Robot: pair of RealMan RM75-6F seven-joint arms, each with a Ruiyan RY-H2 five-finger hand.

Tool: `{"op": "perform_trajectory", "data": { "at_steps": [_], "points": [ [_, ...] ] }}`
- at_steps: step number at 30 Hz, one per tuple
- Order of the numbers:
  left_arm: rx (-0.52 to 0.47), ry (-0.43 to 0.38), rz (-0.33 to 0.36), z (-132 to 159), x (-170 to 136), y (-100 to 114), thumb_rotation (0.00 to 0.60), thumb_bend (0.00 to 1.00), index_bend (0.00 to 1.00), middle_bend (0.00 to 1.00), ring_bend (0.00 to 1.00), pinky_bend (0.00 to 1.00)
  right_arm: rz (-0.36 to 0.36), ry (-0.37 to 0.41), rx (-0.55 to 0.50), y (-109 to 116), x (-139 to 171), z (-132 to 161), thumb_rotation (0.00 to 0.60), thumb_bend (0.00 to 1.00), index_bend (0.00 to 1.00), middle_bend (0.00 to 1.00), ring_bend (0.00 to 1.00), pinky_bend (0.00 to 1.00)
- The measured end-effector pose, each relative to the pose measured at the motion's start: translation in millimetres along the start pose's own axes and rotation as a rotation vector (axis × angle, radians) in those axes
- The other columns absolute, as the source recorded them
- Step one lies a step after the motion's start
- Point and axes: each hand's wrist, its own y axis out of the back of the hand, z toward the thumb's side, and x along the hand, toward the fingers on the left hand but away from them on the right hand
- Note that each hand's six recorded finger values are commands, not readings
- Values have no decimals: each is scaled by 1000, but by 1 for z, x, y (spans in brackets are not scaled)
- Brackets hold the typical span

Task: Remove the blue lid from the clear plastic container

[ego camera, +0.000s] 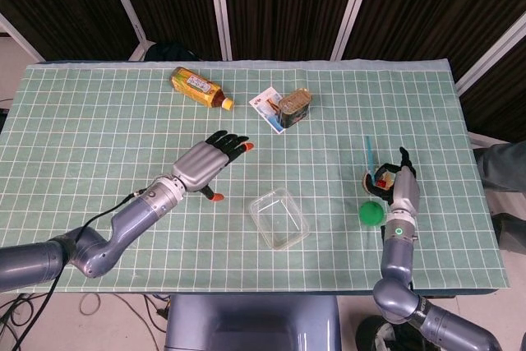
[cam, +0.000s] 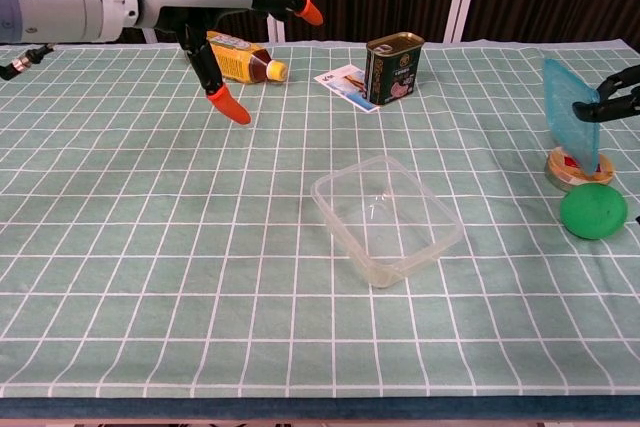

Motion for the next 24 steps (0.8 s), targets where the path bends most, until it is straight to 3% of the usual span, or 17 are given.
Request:
{"op": "perform_trajectory", "data": {
  "at_steps": [9, 17, 24],
  "points": [
    [-9, 31, 16, -13, -22, 4, 600, 0, 0, 0, 0, 0, -28, -42, 44, 18, -8, -6, 600, 177, 0, 0, 0, 0],
    [-23, 46, 26, -18, -37, 5, 600, 0, 0, 0, 0, 0, 13, -33, 77, 23, 2, -11, 600, 151, 0, 0, 0, 0],
    [-43, 72, 46, -24, -59, 7, 600, 0, 0, 0, 0, 0, 18, 24, 106, 34, 15, -6, 600, 151, 0, 0, 0, 0]
  ]
}}
